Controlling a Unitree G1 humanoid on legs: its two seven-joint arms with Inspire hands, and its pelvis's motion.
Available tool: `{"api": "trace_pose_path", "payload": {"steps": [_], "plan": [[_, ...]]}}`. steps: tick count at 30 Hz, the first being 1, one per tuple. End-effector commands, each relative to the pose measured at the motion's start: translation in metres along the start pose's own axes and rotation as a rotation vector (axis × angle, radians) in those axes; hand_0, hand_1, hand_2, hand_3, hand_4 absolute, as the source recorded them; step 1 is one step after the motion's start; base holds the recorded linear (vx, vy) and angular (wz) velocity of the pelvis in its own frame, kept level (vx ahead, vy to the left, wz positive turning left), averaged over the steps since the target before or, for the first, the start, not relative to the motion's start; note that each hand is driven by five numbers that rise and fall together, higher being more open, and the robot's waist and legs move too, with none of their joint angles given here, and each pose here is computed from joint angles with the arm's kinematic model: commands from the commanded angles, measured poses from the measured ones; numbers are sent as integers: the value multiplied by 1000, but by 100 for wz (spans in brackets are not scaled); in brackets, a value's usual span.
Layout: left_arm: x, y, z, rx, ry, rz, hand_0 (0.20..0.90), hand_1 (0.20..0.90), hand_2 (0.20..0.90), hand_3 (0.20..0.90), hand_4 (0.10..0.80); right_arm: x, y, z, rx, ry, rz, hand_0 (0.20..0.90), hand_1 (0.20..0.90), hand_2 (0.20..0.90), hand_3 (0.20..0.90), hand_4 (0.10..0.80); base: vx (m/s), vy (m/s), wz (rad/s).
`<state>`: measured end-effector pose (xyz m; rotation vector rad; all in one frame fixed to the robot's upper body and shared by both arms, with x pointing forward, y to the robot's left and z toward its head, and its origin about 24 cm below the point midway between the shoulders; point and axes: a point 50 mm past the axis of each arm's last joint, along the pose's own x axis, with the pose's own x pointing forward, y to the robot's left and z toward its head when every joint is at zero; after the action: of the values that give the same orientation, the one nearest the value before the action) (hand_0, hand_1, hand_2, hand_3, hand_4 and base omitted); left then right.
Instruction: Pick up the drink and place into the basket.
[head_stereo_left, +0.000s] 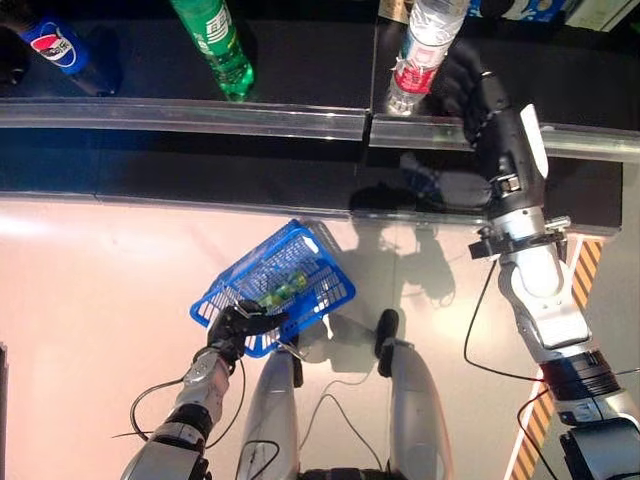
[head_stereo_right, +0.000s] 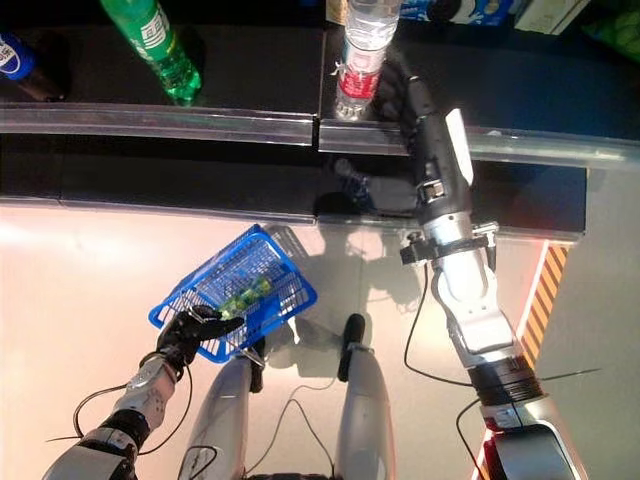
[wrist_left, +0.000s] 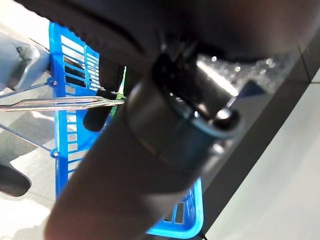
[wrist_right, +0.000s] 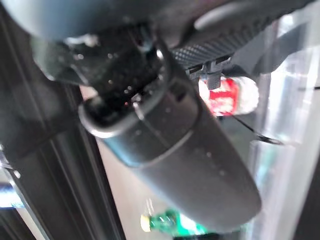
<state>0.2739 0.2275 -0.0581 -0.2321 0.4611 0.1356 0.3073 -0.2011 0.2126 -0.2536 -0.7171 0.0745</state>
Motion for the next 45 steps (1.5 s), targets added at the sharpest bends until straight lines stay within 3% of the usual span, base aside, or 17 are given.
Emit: {"api": "trace_pose_path", "payload": {"steps": [1, 21, 45], "plan": [[-27, 45, -35, 118, 141, 90, 300, 300, 300, 200, 100, 21, -24, 60, 77, -356, -156, 900, 900, 900, 900, 800, 36, -18, 5], [-25, 39, -32, 170, 167, 55, 300, 300, 300, 200, 100, 61, -50, 59, 95, -263, -210, 900, 900, 900, 900, 800, 17, 0, 1], [-23, 36, -30, 230, 194, 12, 300, 300, 300, 200, 100, 106, -53, 49, 92, -90, -184, 900, 900, 900, 900, 800, 2, -2, 2]]}}
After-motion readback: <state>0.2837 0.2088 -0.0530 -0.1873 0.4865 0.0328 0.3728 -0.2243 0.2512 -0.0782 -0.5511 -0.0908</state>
